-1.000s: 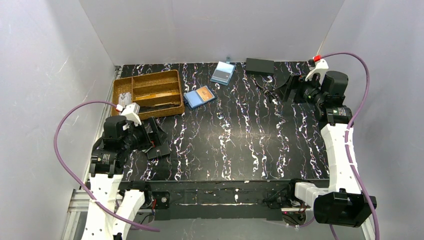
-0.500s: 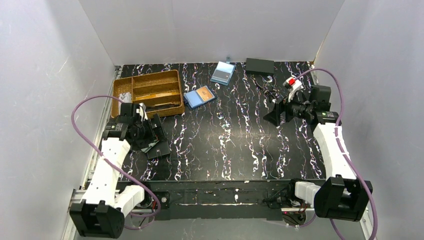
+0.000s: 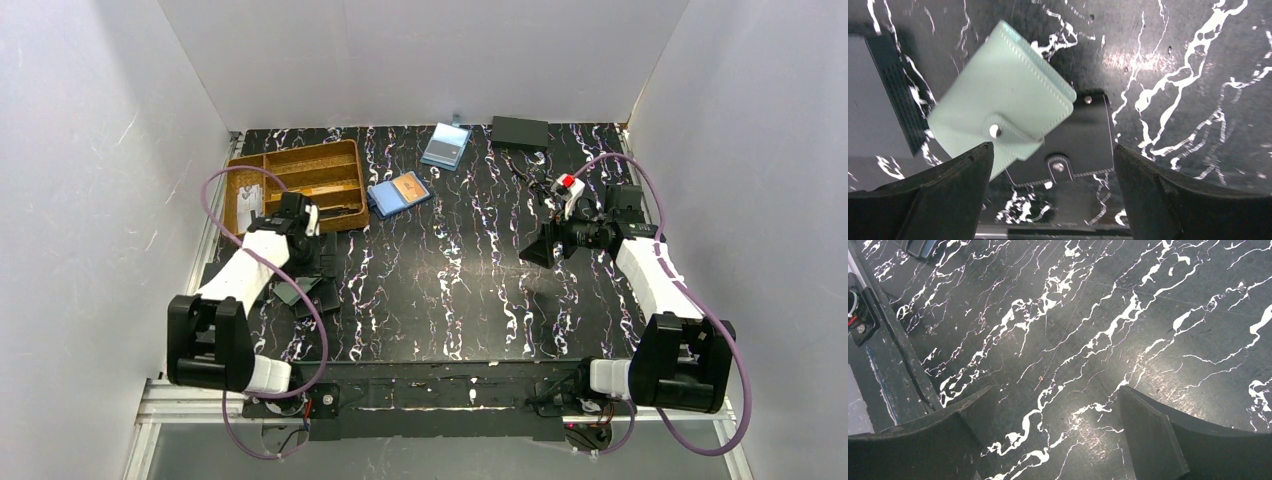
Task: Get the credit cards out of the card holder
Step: Move the card holder to the center of the board.
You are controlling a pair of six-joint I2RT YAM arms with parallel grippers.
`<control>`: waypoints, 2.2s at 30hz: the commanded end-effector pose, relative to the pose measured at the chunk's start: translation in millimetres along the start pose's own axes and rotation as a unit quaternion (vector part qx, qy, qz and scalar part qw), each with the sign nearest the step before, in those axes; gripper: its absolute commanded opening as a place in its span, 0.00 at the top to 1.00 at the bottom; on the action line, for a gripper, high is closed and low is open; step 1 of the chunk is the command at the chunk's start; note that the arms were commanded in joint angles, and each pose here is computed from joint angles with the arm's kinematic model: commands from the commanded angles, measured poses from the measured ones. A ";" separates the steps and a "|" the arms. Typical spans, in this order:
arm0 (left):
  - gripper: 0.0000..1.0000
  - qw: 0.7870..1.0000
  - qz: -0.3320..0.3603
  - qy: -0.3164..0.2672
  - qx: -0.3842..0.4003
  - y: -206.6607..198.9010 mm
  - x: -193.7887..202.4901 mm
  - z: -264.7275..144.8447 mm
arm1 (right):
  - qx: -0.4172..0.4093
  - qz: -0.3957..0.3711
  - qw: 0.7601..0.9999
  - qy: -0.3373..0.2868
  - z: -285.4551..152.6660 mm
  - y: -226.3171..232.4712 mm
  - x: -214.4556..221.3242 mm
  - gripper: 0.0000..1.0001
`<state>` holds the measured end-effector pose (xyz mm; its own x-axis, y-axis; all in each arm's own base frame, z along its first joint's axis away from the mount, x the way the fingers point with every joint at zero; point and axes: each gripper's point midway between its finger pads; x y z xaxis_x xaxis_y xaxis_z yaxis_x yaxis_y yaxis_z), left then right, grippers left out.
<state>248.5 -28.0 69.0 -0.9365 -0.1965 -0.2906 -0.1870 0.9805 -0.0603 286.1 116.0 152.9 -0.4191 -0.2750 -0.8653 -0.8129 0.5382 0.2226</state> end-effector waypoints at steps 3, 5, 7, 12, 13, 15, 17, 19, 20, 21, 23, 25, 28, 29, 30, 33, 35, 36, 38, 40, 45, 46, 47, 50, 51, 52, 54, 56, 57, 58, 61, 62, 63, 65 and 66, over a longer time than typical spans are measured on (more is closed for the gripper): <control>0.14 0.983 0.142 -0.028 -0.110 20.5 -27.3 20.3 | -0.017 -0.025 0.999 -0.016 1.4 3.0 -1.4 0.02; 0.16 0.979 0.155 -0.013 -0.131 24.9 -28.2 27.8 | -0.015 -0.028 0.999 -0.016 0.9 3.0 -0.9 0.02; 0.18 0.976 0.163 -0.001 -0.142 24.8 -27.8 34.1 | -0.016 -0.029 0.999 -0.016 1.0 3.1 -1.3 0.02; 0.23 0.966 0.176 0.008 -0.190 32.6 -28.0 44.0 | -0.021 -0.026 0.999 -0.016 0.9 4.5 -1.1 0.02; 0.24 0.964 0.176 0.009 -0.199 35.4 -28.0 45.1 | -0.022 -0.027 0.999 -0.017 0.9 5.1 -1.6 0.02; 0.25 0.962 0.173 0.006 -0.213 39.2 -29.5 46.1 | -0.025 -0.027 0.999 -0.018 0.5 6.0 -2.0 0.00; 0.26 0.960 0.168 0.000 -0.226 42.4 -32.2 44.9 | -0.027 -0.029 0.999 -0.018 0.3 6.6 -2.3 0.00; 0.34 0.959 0.166 -0.007 -0.230 43.3 -34.4 42.6 | -0.028 -0.030 0.999 -0.018 0.1 7.2 -2.4 0.00; 0.37 0.959 0.164 -0.013 -0.231 43.9 -35.9 40.8 | -0.029 -0.030 0.999 -0.018 0.1 7.6 -2.3 0.00; 0.39 0.959 0.162 -0.019 -0.231 43.9 -37.2 39.4 | -0.030 -0.031 0.999 -0.018 0.0 8.0 -2.4 0.00; 0.44 0.959 0.160 -0.028 -0.233 44.9 -38.6 37.3 | -0.032 -0.032 0.999 -0.018 -0.1 8.9 -2.6 0.00; 0.51 0.958 0.160 -0.032 -0.235 45.5 -39.1 36.5 | -0.033 -0.032 0.999 -0.017 -0.2 9.3 -2.3 0.00; 0.67 0.958 0.159 -0.034 -0.236 46.0 -39.6 35.6 | -0.036 -0.032 0.999 -0.016 -0.7 10.7 -2.2 0.00; 0.70 0.958 0.159 -0.036 -0.235 45.6 -40.4 34.4 | -0.036 -0.032 0.999 -0.016 -0.9 10.8 -1.9 0.00; 0.75 0.959 0.158 -0.039 -0.231 44.6 -41.2 32.8 | -0.037 -0.033 0.999 -0.016 -1.1 11.1 -1.9 0.00; 0.90 0.966 0.152 -0.058 -0.201 35.2 -45.4 22.4 | -0.037 -0.035 0.999 -0.015 -1.6 11.6 -2.1 0.00; 0.98 0.973 0.145 -0.076 -0.163 24.0 -46.8 13.0 | -0.036 -0.036 0.999 -0.015 -2.0 12.0 -2.2 0.00; 1.00 0.976 0.142 -0.086 -0.141 17.0 -47.3 7.4 | -0.037 -0.036 0.999 -0.015 -2.1 12.1 -2.2 0.00; 1.00 0.980 0.141 -0.102 -0.099 3.5 -46.9 -4.9 | -0.037 -0.036 0.999 -0.015 -2.1 12.3 -2.3 0.00; 1.00 0.985 0.121 -0.115 -0.049 -14.9 -43.2 -18.2 | -0.037 -0.035 0.999 -0.014 -1.9 12.3 -1.3 0.00; 1.00 0.985 0.106 -0.130 0.052 -64.5 -26.4 -54.4 | -0.038 -0.035 0.999 -0.014 -1.7 11.7 -1.5 0.00; 1.00 0.984 0.101 -0.126 0.079 -78.8 -20.6 -60.4 | -0.038 -0.036 0.999 -0.013 -1.7 11.5 -1.6 0.00; 1.00 0.982 0.099 -0.123 0.103 -94.2 -13.8 -65.9 | -0.037 -0.037 0.999 -0.013 -1.7 11.3 -1.4 0.00; 1.00 0.978 0.090 -0.110 0.152 -139.8 3.4 -74.0 | -0.038 -0.037 0.999 -0.013 -1.7 11.6 -1.0 0.00; 1.00 0.976 0.087 -0.108 0.166 -157.1 6.3 -75.7 | -0.038 -0.036 0.999 -0.012 -1.7 11.9 -0.5 0.00; 1.00 0.975 0.079 -0.104 0.179 -174.1 9.1 -76.0 | -0.039 -0.036 0.999 -0.012 -1.8 12.1 -0.6 0.00; 1.00 0.972 0.068 -0.095 0.204 -214.2 12.8 -75.6 | -0.039 -0.037 0.998 -0.011 -1.8 12.5 0.3 0.00; 1.00 0.974 0.066 -0.082 0.201 -249.8 18.4 -65.6 | -0.038 -0.038 0.998 -0.010 -2.1 12.5 0.8 0.00; 1.00 0.975 0.060 -0.077 0.199 -267.8 19.8 -61.2 | -0.036 -0.039 0.999 -0.009 -2.4 12.3 1.1 0.00; 1.00 0.976 0.061 -0.071 0.195 -285.4 22.3 -54.9 | -0.035 -0.040 0.999 -0.008 -2.7 12.2 1.5 0.00; 1.00 0.978 0.056 -0.079 0.183 -330.6 23.9 -42.1 | -0.031 -0.043 0.999 -0.007 -3.8 12.1 2.5 0.00; 1.00 0.979 0.057 -0.088 0.177 -343.0 22.2 -40.2 | -0.029 -0.042 0.999 -0.007 -4.7 11.3 2.6 0.00; 1.00 0.980 0.058 -0.091 0.165 -351.9 22.3 -33.3 | -0.028 -0.043 0.999 -0.008 -5.0 11.1 2.6 0.00; 1.00 0.983 0.052 -0.091 0.150 -368.1 21.5 -23.7 | -0.028 -0.041 0.999 -0.009 -5.5 11.2 3.0 0.00; 1.00 0.985 0.052 -0.081 0.142 -374.4 24.8 -11.7 | -0.029 -0.040 0.999 -0.009 -5.5 11.3 3.2 0.00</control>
<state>276.9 -379.9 92.4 -0.9014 -0.0254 -0.4323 0.1151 0.9483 -0.2957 274.1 117.8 146.3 -0.3769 -0.3060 -0.8743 -0.8559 0.4758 0.2024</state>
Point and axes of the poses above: each gripper's point midway between its finger pads, its own z axis out along the fingers, its own y axis along the line the jaws close on, x = y × z, and after that the axes turned 7 degrees about -z, right-handed
